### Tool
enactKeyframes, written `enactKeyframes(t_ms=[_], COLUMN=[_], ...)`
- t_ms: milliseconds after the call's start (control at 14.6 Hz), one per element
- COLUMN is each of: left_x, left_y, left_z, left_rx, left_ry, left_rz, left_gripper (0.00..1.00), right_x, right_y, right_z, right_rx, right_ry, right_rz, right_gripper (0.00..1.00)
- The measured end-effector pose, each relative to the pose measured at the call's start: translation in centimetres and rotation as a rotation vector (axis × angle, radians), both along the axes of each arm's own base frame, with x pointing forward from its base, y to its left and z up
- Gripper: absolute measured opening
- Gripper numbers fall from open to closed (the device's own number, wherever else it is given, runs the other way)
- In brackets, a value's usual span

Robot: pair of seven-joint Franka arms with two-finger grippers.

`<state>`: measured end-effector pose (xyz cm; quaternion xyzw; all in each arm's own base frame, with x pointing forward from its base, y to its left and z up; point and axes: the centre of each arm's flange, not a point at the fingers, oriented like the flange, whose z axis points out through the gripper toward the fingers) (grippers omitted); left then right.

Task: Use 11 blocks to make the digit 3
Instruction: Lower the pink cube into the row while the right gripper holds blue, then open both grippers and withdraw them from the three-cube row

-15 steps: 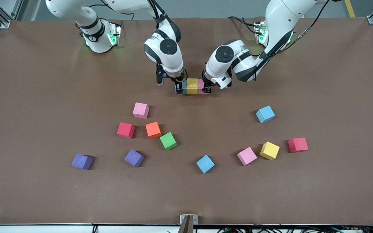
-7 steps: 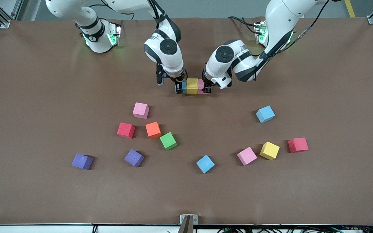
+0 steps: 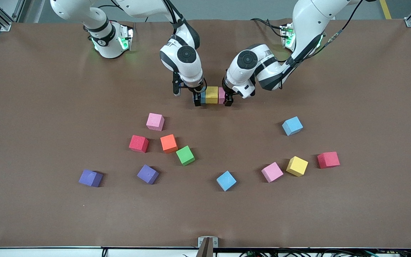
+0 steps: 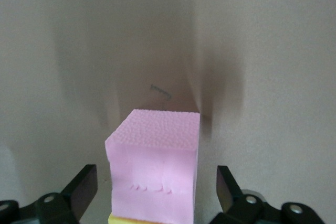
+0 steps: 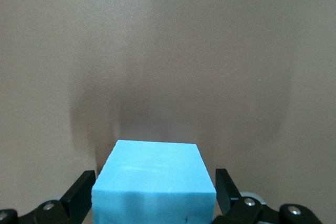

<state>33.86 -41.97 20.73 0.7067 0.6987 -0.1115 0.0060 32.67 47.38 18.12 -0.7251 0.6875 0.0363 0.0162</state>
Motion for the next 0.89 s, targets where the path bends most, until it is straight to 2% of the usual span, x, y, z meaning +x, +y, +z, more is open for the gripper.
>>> enactKeyframes(t_ms=[205, 411, 685, 890], left_x=[0.1, 1.2, 5.9, 9.6], left_y=[-1.4, -2.4, -3.2, -1.5], left_z=[2.3, 6.1, 12.1, 14.3], left_rx=[0.002, 0.059, 0.088, 0.097], left_ry=[-0.019, -0.053, -0.087, -0.093], left_rz=[-0.001, -0.001, 0.010, -0.076], left_gripper=[1.00, 1.00, 1.00, 1.00], right_x=[0.1, 0.1, 0.1, 0.2], right_y=[0.0, 0.0, 0.0, 0.1], right_z=[0.1, 0.0, 0.1, 0.2], right_rx=[0.000, -0.002, -0.002, 0.000], right_ry=[0.000, 0.002, 0.001, 0.000], right_rz=[0.000, 0.000, -0.001, -0.001], right_gripper=[1.00, 1.00, 1.00, 1.00])
